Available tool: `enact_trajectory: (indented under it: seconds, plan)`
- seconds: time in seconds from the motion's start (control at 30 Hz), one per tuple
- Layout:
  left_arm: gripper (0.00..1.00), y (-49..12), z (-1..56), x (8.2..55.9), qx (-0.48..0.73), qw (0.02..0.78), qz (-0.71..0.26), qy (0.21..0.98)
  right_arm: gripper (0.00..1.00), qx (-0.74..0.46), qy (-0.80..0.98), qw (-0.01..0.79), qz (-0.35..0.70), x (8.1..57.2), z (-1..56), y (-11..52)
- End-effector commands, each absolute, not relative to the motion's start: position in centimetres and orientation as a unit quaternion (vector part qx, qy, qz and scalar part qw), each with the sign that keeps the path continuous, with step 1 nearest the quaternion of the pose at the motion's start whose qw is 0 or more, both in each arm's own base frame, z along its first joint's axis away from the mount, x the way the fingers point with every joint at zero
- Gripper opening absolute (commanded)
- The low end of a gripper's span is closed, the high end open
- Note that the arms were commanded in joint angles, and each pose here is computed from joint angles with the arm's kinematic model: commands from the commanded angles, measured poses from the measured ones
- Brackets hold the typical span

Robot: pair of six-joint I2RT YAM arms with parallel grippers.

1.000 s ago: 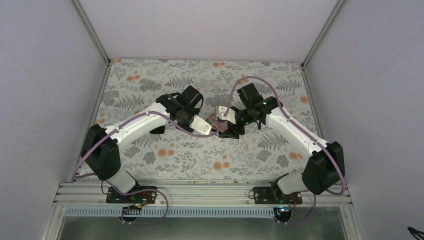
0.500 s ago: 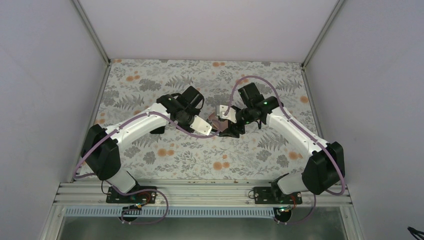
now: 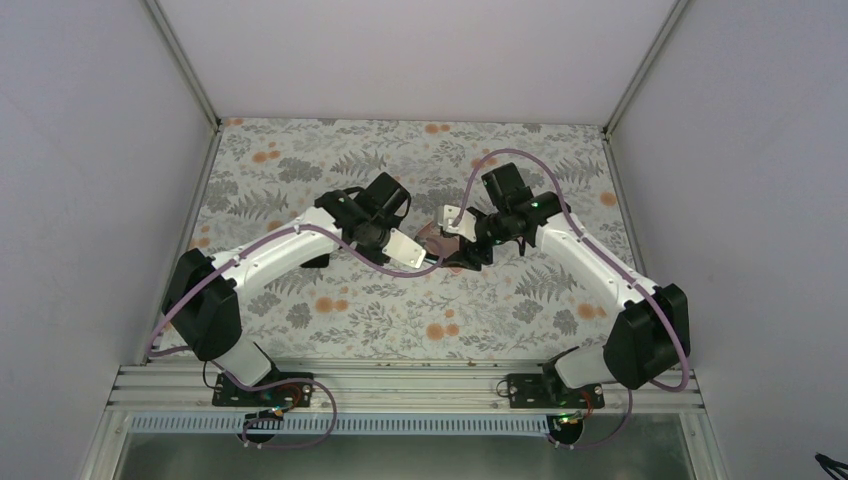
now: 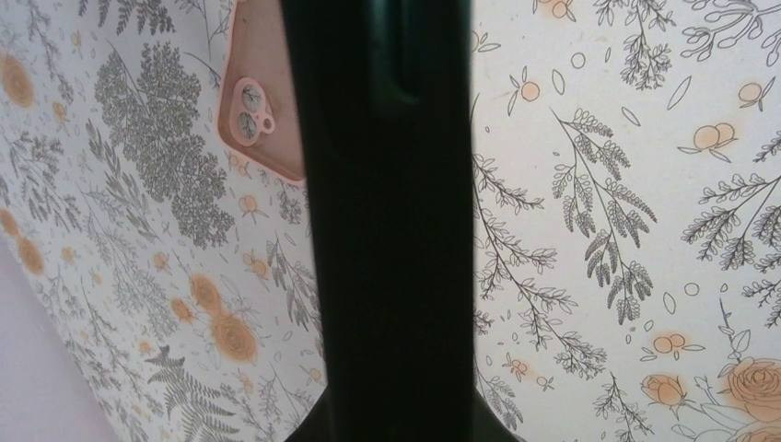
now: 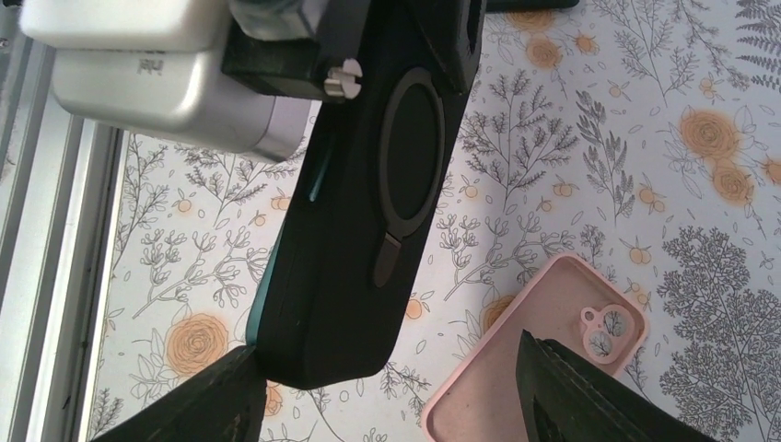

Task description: Take the phone out of the phone case

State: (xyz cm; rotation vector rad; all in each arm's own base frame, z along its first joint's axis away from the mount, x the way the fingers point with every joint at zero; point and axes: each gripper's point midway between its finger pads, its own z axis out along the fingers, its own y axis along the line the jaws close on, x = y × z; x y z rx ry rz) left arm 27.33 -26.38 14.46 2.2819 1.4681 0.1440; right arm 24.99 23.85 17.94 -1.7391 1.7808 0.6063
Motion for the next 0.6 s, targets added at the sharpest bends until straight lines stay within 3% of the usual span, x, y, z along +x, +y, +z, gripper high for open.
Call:
enact_trajectory:
  seconds: [0.0, 0.57]
  plan:
    - [0.02, -28.0, 16.0, 24.9, 0.838, 0.229, 0.017, 0.495, 0.7, -0.632, 0.664, 0.365, 0.165, 29.0, 19.7, 23.7]
    - [0.02, -31.9, 18.3, 21.8, 0.84, 0.259, -0.072, 0.472, 0.71, -0.608, 0.665, 0.414, 0.13, 32.3, 21.2, 24.3]
